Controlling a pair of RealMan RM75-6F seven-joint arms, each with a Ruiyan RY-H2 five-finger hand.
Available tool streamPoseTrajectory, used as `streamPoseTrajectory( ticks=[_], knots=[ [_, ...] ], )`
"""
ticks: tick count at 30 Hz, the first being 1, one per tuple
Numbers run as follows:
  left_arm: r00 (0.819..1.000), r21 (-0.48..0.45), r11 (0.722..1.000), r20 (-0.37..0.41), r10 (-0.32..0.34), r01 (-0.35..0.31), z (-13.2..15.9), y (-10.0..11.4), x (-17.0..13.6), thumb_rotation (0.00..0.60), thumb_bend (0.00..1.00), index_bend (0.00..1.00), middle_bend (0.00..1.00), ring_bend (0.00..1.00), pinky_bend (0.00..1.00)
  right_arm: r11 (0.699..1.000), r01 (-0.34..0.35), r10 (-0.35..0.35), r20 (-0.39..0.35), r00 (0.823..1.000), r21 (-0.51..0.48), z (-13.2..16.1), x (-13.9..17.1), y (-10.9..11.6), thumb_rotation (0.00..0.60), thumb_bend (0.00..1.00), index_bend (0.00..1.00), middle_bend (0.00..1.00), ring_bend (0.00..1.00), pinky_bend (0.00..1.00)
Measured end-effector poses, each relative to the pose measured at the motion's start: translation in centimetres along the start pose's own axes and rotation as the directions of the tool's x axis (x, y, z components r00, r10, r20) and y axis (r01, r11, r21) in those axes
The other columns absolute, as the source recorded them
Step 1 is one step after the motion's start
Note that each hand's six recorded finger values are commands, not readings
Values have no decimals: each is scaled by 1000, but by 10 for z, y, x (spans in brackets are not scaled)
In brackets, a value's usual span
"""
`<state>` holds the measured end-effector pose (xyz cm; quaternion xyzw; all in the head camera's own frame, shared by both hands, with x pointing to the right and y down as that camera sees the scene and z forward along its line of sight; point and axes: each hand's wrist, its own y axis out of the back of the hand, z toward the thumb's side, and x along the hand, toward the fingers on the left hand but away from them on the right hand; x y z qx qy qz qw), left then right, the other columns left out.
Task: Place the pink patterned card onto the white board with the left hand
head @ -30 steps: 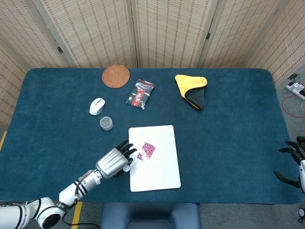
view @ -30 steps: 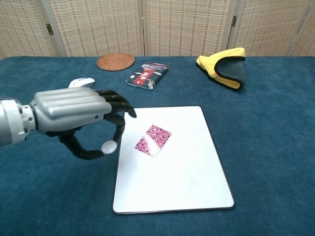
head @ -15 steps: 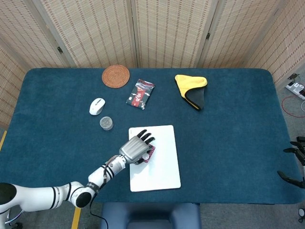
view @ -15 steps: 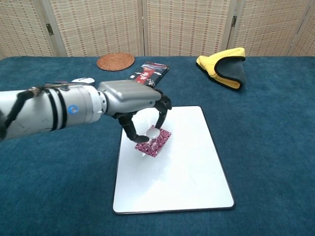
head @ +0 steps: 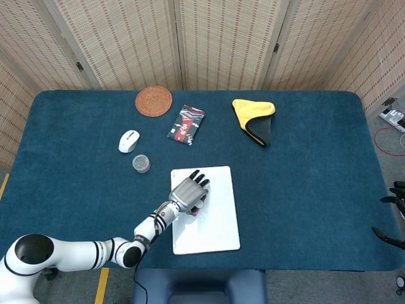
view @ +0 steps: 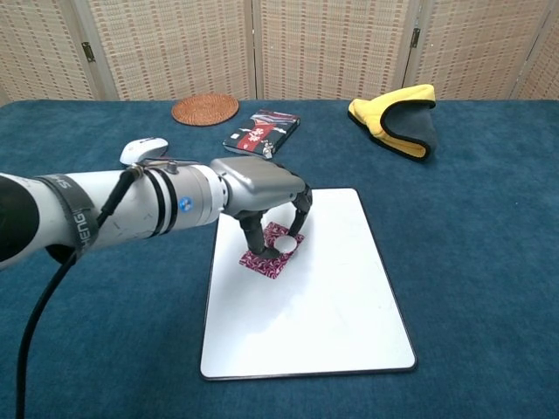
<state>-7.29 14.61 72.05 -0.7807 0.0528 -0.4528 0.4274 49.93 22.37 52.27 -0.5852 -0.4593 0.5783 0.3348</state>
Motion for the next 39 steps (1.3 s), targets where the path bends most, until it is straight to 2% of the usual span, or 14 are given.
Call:
streamPoseTrajectory(
  ticks=[3, 6, 10, 14, 17, 19, 23, 26, 30, 33, 39],
  knots=[
    [1000, -10, 1000, -11, 12, -13, -1, 3, -2, 600, 389, 142, 130, 48, 0, 1000, 2, -2, -3, 1000, -1, 1, 0, 0, 600, 37, 347, 233, 222, 31],
    [999, -32, 999, -23, 35, -36, -4, 9, -6, 600, 362, 80, 119, 41, 0, 1000, 6, -6, -6, 1000, -2, 1, 0, 1, 600, 38, 347, 233, 222, 31],
    [997, -82, 995, -37, 60, -63, -12, 16, -16, 600, 357, 98, 119, 41, 0, 1000, 10, -10, -13, 1000, -4, 2, 1, 2, 600, 37, 347, 233, 222, 31],
    [991, -144, 982, -77, 108, -118, -30, 27, -36, 600, 357, 120, 119, 41, 0, 1000, 10, -10, -20, 1000, 3, 2, 1, 5, 600, 38, 347, 233, 222, 31],
    [978, -174, 968, -136, 158, -180, -54, 37, -58, 600, 357, 131, 119, 41, 0, 1000, 10, -10, -26, 1000, 5, 2, 0, 8, 600, 37, 347, 233, 223, 31],
    [962, -186, 955, -190, 197, -232, -74, 43, -77, 600, 357, 138, 119, 42, 0, 1000, 8, -8, -30, 1000, 4, 2, 0, 9, 600, 37, 347, 233, 223, 31],
    [914, -188, 924, -309, 265, -332, -115, 48, -120, 600, 358, 146, 119, 47, 0, 1000, 3, -4, -36, 999, -5, 2, -2, 9, 600, 38, 347, 233, 223, 31],
    [861, -172, 899, -405, 308, -403, -145, 45, -156, 600, 358, 152, 119, 54, 0, 1000, -4, 4, -41, 999, -14, 2, -5, 8, 600, 38, 347, 233, 222, 31],
    [777, -128, 871, -527, 345, -474, -180, 32, -211, 600, 358, 162, 119, 57, 0, 999, -28, 26, -58, 998, -20, 4, -11, 5, 600, 37, 347, 233, 222, 31],
    [730, -92, 863, -582, 358, -497, -194, 19, -245, 600, 357, 168, 119, 58, 0, 998, -46, 43, -68, 997, -42, 6, -13, 3, 600, 37, 347, 233, 222, 31],
    [682, -30, 869, -632, 366, -495, -196, -8, -298, 600, 358, 169, 119, 58, 0, 989, -93, 82, -92, 992, -114, 11, -18, -3, 600, 37, 347, 233, 223, 31]
  ],
)
